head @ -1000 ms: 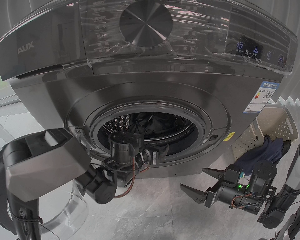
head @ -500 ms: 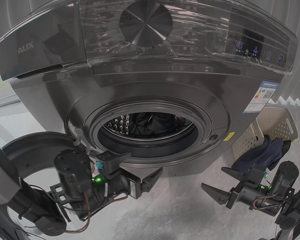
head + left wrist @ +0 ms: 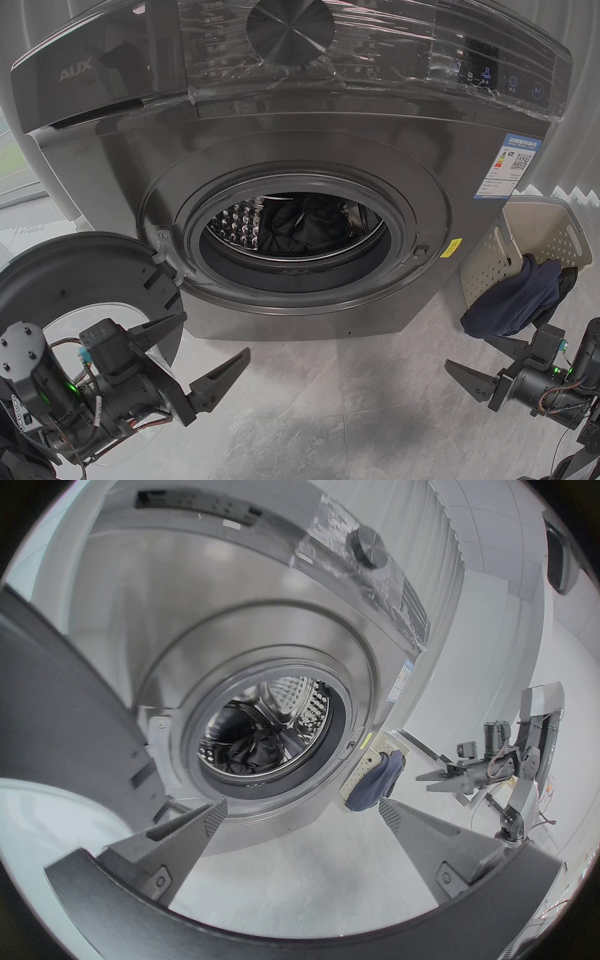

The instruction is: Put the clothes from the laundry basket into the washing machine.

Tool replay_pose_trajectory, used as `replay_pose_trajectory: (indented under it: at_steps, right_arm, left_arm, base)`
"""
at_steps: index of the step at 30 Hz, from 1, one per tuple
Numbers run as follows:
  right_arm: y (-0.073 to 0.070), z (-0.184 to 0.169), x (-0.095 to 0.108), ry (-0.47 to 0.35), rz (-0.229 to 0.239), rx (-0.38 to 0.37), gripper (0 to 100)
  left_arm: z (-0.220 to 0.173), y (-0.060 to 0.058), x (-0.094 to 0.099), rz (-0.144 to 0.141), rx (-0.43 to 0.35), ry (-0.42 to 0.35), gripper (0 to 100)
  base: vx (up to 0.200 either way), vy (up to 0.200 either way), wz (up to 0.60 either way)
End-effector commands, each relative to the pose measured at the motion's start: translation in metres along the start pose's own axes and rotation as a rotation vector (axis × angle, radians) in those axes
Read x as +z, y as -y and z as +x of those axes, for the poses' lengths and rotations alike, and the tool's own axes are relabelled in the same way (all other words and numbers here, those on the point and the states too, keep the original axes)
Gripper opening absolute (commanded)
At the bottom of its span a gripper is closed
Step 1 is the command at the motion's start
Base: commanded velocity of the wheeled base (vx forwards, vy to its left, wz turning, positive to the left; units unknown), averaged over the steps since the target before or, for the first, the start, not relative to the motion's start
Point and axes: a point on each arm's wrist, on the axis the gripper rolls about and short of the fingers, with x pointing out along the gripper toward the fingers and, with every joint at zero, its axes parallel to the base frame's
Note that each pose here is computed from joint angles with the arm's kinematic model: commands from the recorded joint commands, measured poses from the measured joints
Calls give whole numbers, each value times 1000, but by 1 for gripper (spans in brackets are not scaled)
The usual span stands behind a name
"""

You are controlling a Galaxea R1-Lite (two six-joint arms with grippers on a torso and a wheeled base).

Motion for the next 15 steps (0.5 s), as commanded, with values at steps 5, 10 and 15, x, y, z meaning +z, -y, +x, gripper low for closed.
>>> replay_pose_trajectory:
  at_steps: [5, 10, 15]
  right_arm:
    - [6, -83, -4, 48, 17, -52, 100]
    - [14, -122, -14, 172, 17, -231, 100]
    - [14, -141, -28, 212, 4, -341, 100]
  left_arm:
    - [-61, -29, -3, 86, 170, 58, 100]
    - [-91, -32, -5, 51, 204, 90, 100]
    - [-118, -36, -12, 38, 274, 81, 100]
  base:
    - [-200, 0, 0]
    - [-200, 0, 0]
    - [-200, 0, 0]
